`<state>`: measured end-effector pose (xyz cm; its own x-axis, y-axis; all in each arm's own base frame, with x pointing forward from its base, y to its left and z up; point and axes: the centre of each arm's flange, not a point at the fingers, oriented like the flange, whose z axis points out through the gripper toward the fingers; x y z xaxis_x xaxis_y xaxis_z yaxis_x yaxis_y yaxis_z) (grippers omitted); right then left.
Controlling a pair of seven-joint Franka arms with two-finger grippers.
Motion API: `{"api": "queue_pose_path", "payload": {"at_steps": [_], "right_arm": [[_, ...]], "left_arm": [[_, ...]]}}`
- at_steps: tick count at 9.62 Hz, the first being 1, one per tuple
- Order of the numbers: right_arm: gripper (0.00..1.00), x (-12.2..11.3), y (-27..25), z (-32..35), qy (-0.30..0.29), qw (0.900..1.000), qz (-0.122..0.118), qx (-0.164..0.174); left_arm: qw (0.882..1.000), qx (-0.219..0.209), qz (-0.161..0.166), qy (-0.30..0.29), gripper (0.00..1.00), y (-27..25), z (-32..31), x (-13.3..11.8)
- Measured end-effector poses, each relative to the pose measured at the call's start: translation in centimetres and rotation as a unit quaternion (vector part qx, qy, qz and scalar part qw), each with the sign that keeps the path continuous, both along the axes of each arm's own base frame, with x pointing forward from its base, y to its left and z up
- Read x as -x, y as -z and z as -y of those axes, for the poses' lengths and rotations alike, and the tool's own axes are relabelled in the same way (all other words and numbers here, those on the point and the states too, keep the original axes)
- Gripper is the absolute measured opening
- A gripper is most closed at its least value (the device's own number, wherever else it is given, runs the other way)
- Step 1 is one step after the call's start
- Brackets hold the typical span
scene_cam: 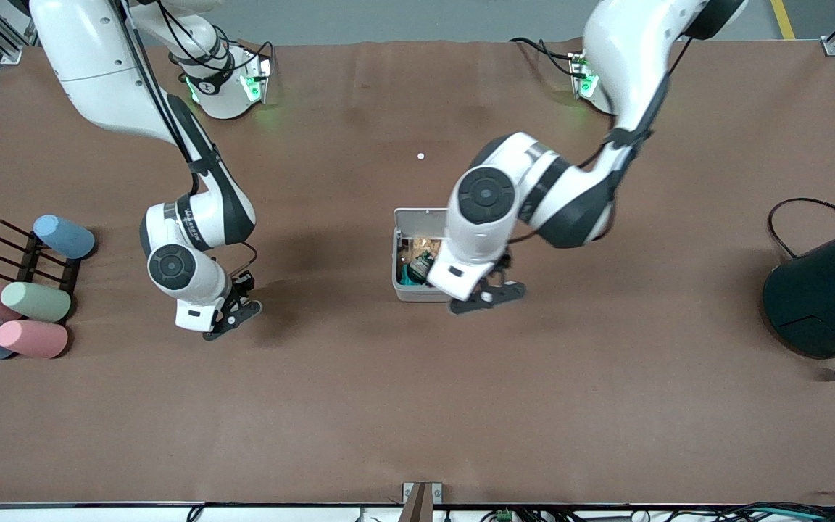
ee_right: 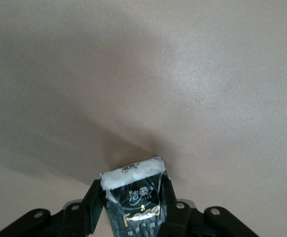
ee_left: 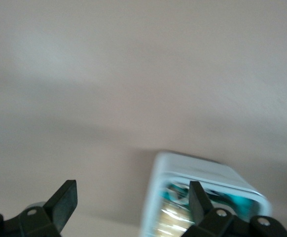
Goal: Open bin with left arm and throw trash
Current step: 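Withdraw the left arm while the right gripper lifts the black packet, then carry the black packet over the bin and open the right gripper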
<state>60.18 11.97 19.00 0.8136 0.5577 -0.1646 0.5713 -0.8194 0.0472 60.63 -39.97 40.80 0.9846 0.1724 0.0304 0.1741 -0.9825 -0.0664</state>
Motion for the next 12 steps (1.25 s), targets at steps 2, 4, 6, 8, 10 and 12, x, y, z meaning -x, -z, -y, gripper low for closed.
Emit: {"api": "queue_pose_path", "payload": {"at_steps": [2,4,6,8,10,12], "right_arm": [[0.37,-0.1,-0.3,0.0,0.0,1.0,0.005,-0.001],[0.28,-0.2,-0.5,-0.1,0.0,1.0,0.007,-0.002],[0.2,-0.6,-1.2,-0.6,0.008,1.0,0.008,-0.009],[0.16,-1.7,-3.9,-2.6,0.042,0.998,-0.02,-0.038],[0.13,-2.7,-7.9,-6.4,0.092,0.993,-0.028,-0.068],[0.13,-2.1,-10.8,-12.8,0.163,0.982,-0.016,-0.092]], "left_arm": [[0.999,-0.031,-0.015,0.029,1.0,-7.1,-7.6,-0.9],[0.999,-0.018,-0.02,0.032,1.0,-13.0,-13.1,0.0],[0.999,0.005,-0.022,0.027,1.0,-16.9,-15.1,2.9],[0.999,-0.001,-0.018,0.035,1.0,-19.0,-15.5,5.7],[0.999,0.01,-0.024,0.043,1.0,-19.3,-18.0,5.4],[0.998,0.025,-0.037,0.045,1.0,-18.6,-22.8,3.6]]}}
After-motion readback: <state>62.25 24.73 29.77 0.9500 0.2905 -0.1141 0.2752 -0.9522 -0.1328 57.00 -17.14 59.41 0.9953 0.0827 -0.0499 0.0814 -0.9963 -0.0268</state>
